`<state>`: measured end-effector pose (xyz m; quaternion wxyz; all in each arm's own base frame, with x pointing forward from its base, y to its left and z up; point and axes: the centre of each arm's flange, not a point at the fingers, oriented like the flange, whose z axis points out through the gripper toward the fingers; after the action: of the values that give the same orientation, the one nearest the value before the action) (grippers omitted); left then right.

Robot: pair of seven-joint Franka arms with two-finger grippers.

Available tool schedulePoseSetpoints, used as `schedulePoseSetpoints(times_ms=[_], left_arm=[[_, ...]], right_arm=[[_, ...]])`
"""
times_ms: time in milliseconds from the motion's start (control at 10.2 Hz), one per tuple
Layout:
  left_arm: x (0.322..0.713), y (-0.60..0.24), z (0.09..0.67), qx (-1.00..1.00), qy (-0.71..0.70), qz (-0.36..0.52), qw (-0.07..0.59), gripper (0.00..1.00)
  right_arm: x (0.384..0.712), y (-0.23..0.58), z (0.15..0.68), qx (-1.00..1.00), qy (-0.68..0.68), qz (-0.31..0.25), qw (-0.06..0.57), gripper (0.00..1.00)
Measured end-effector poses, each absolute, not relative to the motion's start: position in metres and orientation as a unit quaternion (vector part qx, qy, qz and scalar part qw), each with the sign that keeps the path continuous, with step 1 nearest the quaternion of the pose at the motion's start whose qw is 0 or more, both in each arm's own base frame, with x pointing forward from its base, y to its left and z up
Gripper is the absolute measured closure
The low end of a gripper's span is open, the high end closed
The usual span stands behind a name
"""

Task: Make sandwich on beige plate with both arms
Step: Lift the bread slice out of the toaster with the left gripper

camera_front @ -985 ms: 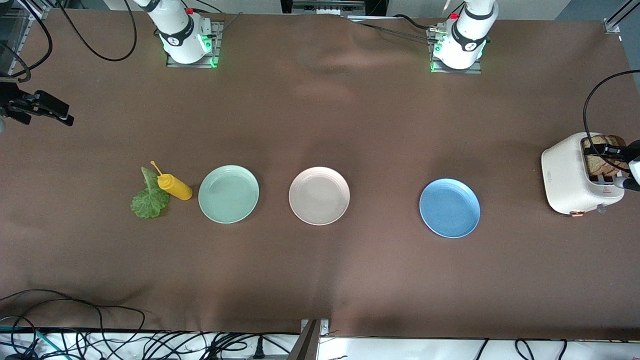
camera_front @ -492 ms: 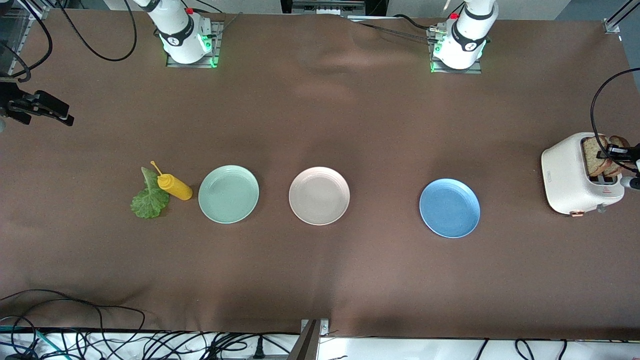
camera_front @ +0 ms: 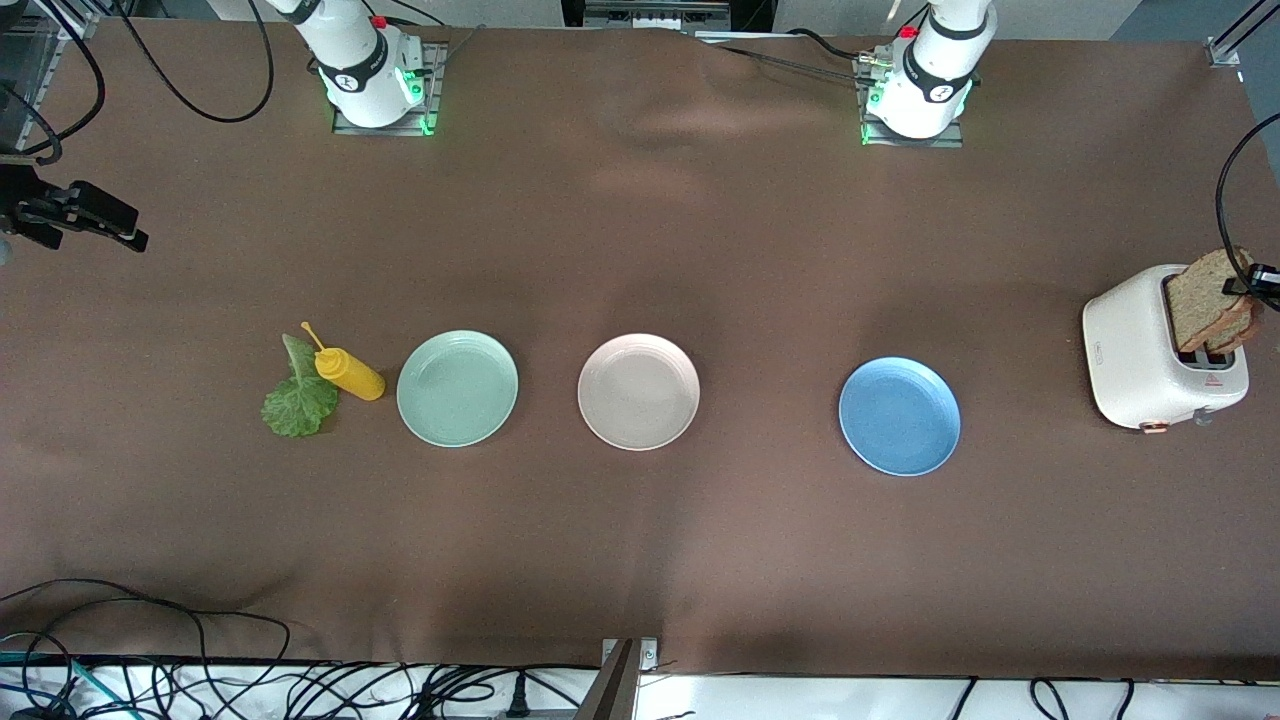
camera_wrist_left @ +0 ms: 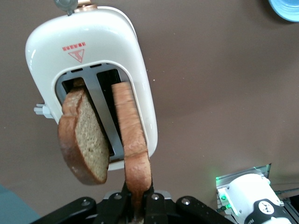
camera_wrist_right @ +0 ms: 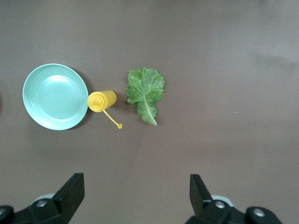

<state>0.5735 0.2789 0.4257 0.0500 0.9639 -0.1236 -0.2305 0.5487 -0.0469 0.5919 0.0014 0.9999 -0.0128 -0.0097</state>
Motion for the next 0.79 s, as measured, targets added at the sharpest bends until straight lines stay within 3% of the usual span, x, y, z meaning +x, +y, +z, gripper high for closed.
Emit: schedulePoseSetpoints(times_ms=[492, 788], left_arm=[[0.589, 0.217, 0.457, 0.958, -0.124, -0.241, 0.098, 0.90], [0.605, 0.168, 0.457, 0.959, -0.062, -0.218, 0.168, 0.90]], right_arm=[[0.549, -0.047, 0.592, 1.000, -0.012, -0.010, 0.001, 0.00], [0.549, -0.046, 0.592, 1.000, -0.012, -0.010, 0.001, 0.00]])
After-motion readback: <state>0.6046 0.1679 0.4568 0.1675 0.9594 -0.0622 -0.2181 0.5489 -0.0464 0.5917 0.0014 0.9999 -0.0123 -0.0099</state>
